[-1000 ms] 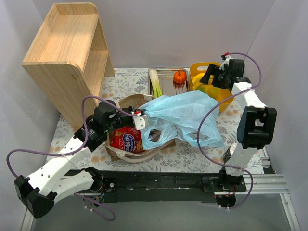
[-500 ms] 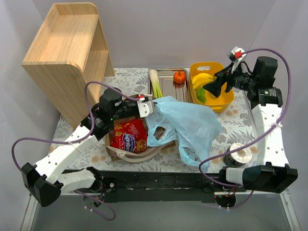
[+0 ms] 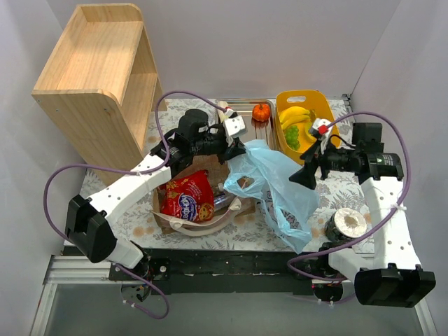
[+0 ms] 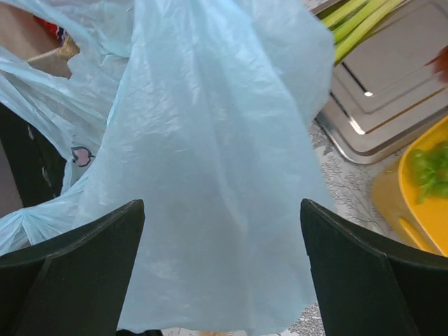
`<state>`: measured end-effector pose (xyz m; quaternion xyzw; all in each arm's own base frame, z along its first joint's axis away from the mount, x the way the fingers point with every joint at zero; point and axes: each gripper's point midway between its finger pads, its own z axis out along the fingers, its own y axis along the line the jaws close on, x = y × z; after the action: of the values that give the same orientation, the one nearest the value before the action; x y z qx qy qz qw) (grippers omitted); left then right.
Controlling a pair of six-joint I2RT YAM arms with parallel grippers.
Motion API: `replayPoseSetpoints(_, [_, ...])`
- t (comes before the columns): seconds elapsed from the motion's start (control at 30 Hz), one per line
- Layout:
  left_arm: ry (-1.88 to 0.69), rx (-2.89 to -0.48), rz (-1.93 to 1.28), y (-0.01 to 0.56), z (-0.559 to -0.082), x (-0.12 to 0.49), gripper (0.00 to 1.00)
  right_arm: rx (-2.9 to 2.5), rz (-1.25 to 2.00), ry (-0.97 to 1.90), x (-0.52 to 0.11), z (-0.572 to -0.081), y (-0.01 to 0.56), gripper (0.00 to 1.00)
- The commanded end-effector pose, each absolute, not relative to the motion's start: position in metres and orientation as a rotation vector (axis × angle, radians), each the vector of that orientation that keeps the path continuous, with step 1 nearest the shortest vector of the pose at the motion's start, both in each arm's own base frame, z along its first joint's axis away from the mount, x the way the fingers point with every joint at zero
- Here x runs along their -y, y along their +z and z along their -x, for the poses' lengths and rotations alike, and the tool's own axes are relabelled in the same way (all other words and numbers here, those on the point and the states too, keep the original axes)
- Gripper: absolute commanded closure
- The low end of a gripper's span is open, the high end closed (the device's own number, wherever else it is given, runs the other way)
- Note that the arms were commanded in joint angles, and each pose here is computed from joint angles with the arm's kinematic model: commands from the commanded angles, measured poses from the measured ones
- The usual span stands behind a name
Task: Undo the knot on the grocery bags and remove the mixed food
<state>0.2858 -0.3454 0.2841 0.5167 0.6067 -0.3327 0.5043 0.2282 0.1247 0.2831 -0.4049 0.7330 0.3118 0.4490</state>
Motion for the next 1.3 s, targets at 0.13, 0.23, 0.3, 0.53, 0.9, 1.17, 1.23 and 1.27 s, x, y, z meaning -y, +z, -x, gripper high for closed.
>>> replayPoseSetpoints(0.13, [-0.959,-1.445,-1.183,0.317,-0.289,0.37,1.0,-1.876,1.264,0.713,-0.156,-0.219,0.237,0.02])
replayPoseSetpoints(0.23, [-0.97,-1.456,-1.176,0.316,-0.29,0.372,1.0,-2.009,1.193,0.54,-0.147,-0.239,0.218,0.08])
replayPoseSetpoints(0.3, [-0.968,-1.455,-1.172,0.315,-0.291,0.372,1.0,-2.112,1.155,0.416,-0.13,-0.248,0.206,0.27])
replayPoseSetpoints(0.53, [-0.913,-1.417,-1.099,0.338,-0.3,0.368,0.29,-2.248,1.308,0.207,-0.065,-0.239,0.184,0.99])
replayPoseSetpoints(0.9, [-0.88,-1.405,-1.02,0.344,-0.304,0.36,0.21,-2.372,1.227,-0.224,0.072,-0.274,0.208,0.99])
replayPoseSetpoints(1.17, [-0.864,-1.407,-1.025,0.343,-0.303,0.357,0.21,-2.595,0.717,-0.426,0.166,-0.285,0.215,0.99])
replayPoseSetpoints(1.23, [-0.864,-1.411,-1.026,0.342,-0.303,0.357,0.21,-2.618,0.623,-0.491,0.184,-0.286,0.216,0.99])
replayPoseSetpoints(1.27, [-0.866,-1.412,-1.028,0.342,-0.303,0.357,0.21,-2.616,0.572,-0.523,0.19,-0.288,0.219,0.99])
